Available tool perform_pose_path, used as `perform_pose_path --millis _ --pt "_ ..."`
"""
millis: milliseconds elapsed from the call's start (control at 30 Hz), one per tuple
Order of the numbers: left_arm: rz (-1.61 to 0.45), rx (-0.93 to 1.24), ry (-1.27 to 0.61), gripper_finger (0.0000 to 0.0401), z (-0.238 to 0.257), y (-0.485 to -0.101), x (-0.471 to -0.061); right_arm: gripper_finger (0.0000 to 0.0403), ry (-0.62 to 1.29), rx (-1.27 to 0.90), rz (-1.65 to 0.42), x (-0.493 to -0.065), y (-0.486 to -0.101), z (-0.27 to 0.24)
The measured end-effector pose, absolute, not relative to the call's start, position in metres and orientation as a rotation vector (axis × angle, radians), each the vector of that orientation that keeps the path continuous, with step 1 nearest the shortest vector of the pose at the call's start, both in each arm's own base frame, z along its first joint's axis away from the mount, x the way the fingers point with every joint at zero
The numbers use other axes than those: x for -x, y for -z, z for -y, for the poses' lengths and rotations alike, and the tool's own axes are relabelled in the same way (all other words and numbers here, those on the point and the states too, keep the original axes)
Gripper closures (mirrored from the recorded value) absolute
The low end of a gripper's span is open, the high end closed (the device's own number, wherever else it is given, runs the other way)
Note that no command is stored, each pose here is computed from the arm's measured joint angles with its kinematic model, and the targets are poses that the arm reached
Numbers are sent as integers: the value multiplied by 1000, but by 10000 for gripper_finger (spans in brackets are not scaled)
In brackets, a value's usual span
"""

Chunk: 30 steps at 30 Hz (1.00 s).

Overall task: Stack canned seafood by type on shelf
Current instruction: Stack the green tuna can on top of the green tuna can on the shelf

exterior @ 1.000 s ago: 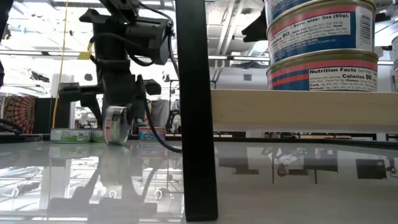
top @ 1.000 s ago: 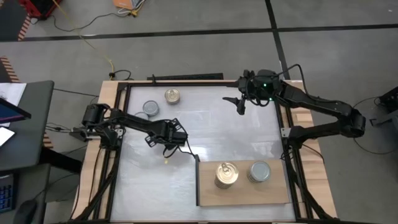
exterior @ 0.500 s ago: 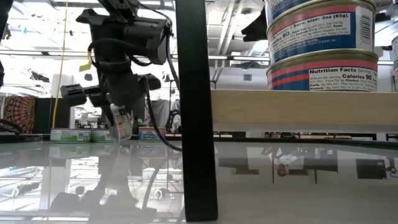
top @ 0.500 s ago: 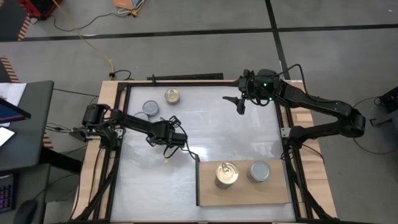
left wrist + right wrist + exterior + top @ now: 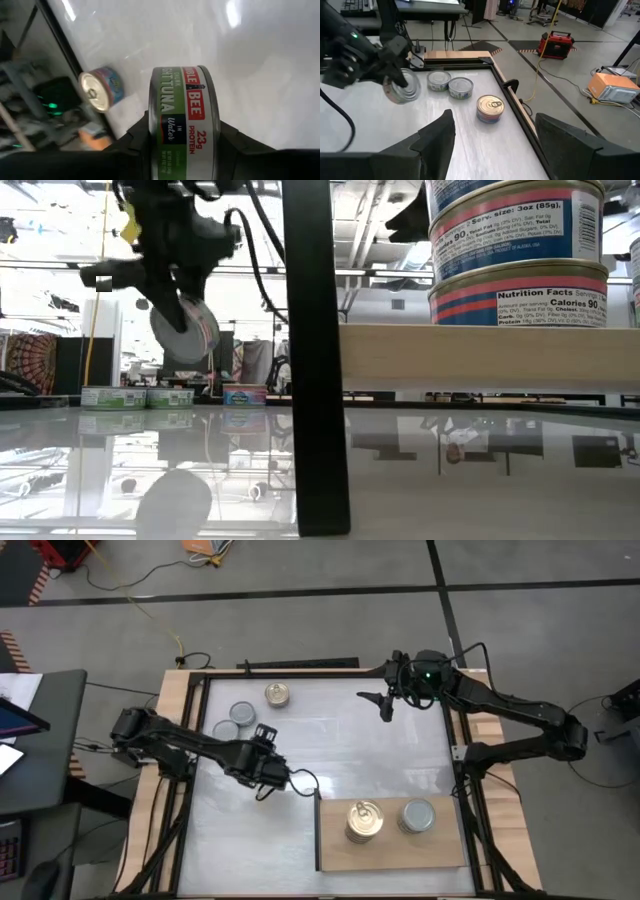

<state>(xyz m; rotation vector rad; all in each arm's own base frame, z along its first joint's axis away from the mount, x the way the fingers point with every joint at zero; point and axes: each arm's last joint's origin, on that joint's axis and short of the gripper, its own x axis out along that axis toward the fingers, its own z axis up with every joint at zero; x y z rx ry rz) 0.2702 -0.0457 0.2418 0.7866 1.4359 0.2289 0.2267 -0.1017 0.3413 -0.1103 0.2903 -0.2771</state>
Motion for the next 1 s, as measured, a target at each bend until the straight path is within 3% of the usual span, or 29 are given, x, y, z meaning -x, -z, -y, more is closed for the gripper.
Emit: perform_pose_path --millis 300,1000 --pt "-1203 -524 -341 277 67 -267 -256 101 282 88 -279 -227 -342 102" --pt "-536 -51 -136 276 70 -352 -248 101 359 105 -287 -234 -333 128"
